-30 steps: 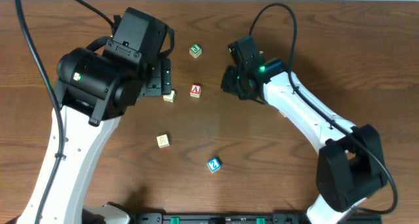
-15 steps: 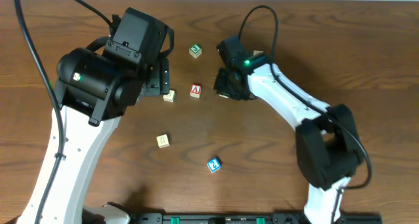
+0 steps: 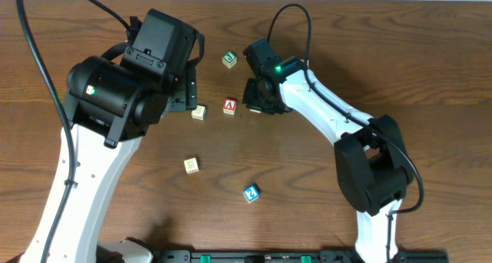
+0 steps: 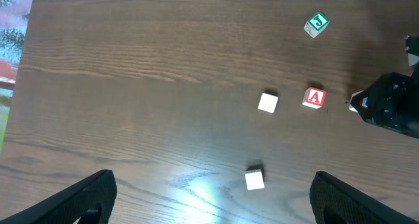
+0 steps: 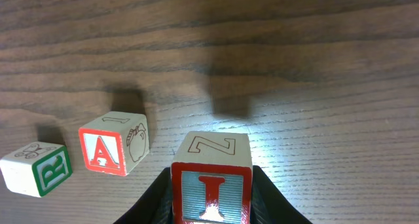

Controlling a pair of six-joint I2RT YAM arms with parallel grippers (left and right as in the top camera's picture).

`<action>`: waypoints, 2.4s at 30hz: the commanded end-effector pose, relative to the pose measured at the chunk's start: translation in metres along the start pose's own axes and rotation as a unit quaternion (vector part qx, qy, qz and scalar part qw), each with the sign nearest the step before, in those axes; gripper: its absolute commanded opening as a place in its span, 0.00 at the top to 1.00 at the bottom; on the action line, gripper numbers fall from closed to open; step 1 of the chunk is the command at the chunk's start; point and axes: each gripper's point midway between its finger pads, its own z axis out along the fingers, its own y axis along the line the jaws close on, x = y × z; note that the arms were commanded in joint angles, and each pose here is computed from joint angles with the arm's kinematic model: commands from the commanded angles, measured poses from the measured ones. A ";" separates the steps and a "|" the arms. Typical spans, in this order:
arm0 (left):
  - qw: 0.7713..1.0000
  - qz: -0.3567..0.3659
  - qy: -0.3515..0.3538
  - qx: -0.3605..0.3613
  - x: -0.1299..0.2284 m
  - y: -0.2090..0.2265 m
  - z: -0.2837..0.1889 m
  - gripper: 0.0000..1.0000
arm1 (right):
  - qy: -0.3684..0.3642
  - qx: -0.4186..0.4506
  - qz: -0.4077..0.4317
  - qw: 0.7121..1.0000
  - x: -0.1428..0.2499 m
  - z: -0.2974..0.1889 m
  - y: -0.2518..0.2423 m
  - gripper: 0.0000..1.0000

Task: Spell out Ai2

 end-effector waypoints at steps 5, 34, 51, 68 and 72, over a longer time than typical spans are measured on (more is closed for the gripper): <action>1.000 -0.002 -0.003 -0.013 -0.001 0.005 0.001 0.05 | -0.007 0.010 -0.042 0.999 0.001 0.011 0.005 0.81; 1.000 -0.001 0.000 -0.014 0.000 0.006 0.001 0.05 | -0.035 0.027 -0.072 0.996 -0.003 0.028 0.009 0.82; 1.000 0.000 0.002 -0.015 0.001 0.006 0.001 0.05 | -0.040 0.046 -0.082 0.995 -0.007 0.037 0.001 0.56; 1.000 -0.004 0.004 -0.014 0.002 0.005 0.002 0.05 | -0.133 0.066 -0.061 0.987 -0.053 -0.044 -0.002 0.25; 1.000 -0.017 0.008 -0.016 0.004 0.004 0.005 0.05 | -0.170 0.099 -0.041 0.980 -0.065 -0.090 -0.026 0.15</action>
